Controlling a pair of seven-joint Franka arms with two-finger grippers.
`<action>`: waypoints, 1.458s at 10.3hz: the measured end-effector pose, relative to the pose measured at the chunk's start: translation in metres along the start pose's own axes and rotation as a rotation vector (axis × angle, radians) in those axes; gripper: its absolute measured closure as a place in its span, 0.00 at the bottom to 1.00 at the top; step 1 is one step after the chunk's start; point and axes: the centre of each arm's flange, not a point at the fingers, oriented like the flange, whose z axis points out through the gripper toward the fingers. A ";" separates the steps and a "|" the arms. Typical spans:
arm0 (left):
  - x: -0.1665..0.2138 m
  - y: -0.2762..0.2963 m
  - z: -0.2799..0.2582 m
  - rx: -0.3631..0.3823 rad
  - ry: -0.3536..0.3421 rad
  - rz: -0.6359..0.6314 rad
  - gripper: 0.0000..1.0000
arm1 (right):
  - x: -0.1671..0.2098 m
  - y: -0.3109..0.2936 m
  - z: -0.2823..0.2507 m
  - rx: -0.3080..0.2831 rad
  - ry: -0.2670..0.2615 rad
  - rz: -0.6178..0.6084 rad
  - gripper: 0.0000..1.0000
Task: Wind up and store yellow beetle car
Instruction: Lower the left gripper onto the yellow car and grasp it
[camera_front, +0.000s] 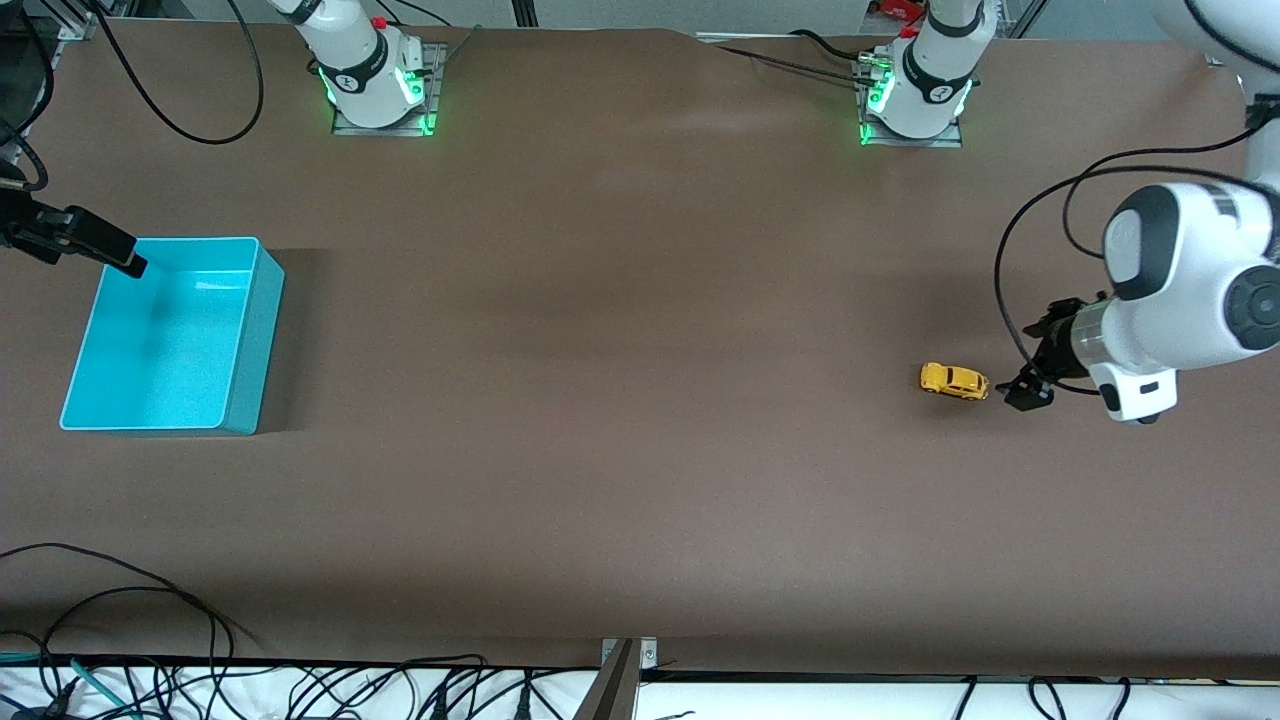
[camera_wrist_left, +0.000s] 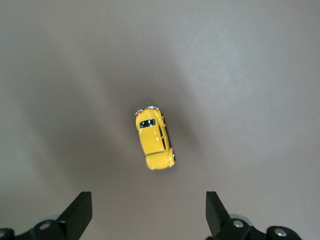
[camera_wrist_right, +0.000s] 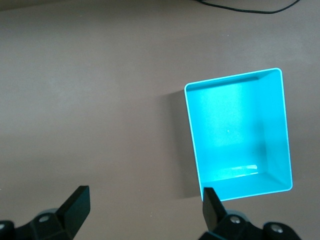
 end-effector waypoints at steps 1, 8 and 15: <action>0.000 0.000 0.021 -0.013 0.006 -0.060 0.00 | 0.000 0.000 0.000 0.000 0.000 0.000 0.00; 0.003 -0.001 0.103 -0.014 0.008 -0.232 0.00 | 0.000 0.000 0.000 0.000 0.000 0.000 0.00; 0.010 -0.004 0.140 0.025 0.034 -0.239 0.03 | 0.000 0.000 0.000 0.000 0.000 0.000 0.00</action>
